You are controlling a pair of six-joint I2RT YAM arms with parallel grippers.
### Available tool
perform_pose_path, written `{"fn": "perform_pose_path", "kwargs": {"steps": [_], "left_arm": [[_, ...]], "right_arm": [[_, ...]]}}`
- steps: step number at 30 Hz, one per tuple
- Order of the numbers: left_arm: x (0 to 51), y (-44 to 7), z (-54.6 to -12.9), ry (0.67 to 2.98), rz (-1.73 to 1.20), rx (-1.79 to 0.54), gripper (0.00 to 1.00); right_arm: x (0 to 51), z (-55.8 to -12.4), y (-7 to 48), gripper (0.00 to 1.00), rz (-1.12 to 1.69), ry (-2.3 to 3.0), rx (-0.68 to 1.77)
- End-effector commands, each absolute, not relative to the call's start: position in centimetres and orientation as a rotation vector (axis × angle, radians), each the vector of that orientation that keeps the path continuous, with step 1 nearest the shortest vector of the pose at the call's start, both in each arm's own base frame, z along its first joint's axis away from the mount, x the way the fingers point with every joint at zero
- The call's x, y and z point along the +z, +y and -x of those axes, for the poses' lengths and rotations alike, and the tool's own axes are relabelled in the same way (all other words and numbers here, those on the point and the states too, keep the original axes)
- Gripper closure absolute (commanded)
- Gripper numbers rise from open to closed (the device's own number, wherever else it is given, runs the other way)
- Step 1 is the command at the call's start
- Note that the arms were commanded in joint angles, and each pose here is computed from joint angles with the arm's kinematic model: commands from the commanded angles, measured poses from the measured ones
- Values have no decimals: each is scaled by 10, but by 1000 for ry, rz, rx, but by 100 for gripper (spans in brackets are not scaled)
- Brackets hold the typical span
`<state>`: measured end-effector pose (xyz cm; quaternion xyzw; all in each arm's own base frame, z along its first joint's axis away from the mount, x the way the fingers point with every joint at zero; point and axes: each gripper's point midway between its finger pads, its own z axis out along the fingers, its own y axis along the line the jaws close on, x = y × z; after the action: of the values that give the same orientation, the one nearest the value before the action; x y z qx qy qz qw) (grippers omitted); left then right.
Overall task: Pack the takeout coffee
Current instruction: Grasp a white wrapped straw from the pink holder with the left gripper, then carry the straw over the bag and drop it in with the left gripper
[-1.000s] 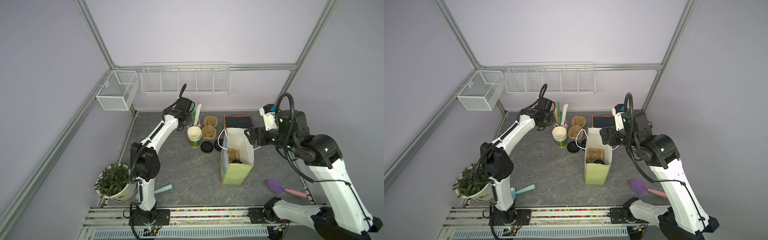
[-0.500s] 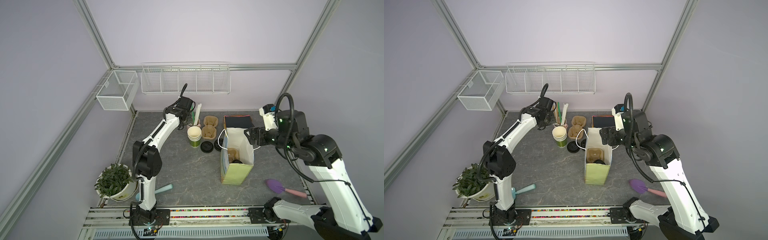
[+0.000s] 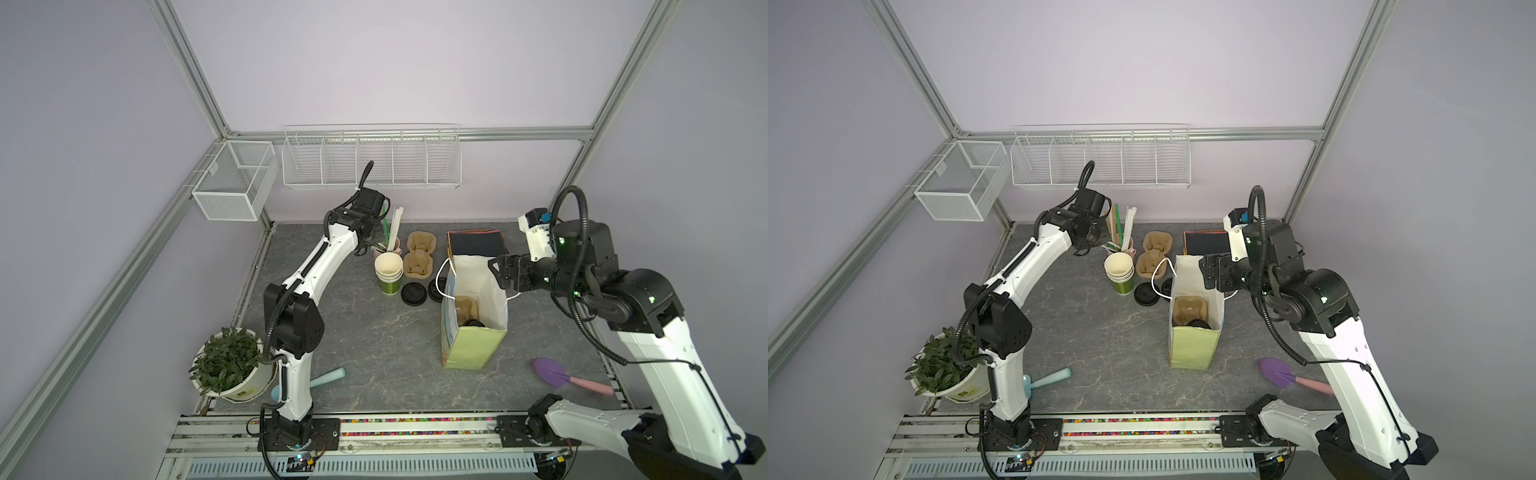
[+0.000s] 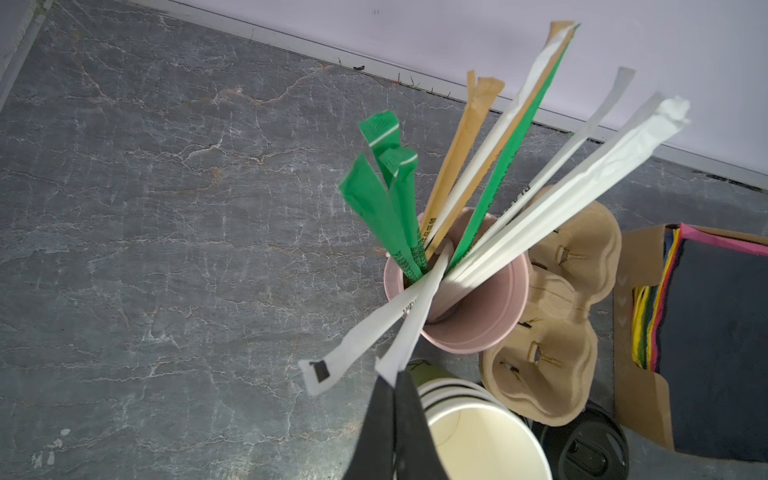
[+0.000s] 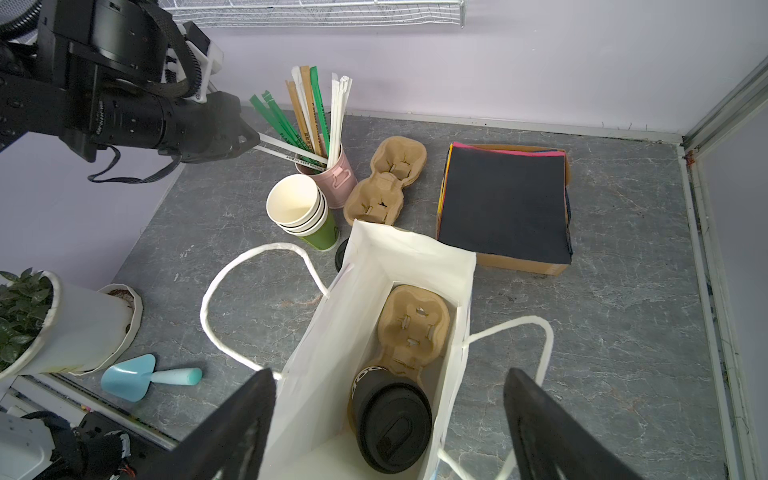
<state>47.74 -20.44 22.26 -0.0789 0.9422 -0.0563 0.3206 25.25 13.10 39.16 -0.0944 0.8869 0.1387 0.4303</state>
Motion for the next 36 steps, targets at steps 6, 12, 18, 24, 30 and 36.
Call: {"fn": "perform_pose_path", "kwargs": {"steps": [6,12,18,24,30,36], "left_arm": [[270,-189,-457,2439,158,-143,100],[313,-179,-440,2379,70,-113,100],[372,-174,-402,2278,-10,-103,100],[444,-193,-324,2112,-194,-158,100],[482,-226,-239,2016,-426,-416,100],[480,-265,-181,2005,-678,-535,100]], "right_arm": [[393,-256,127,12,227,2194,324],[394,-258,124,12,200,2197,317],[398,-259,117,12,153,2182,307],[404,-261,105,12,79,2160,290],[407,-259,91,12,5,2142,271],[409,-255,80,12,-50,2129,262]]}}
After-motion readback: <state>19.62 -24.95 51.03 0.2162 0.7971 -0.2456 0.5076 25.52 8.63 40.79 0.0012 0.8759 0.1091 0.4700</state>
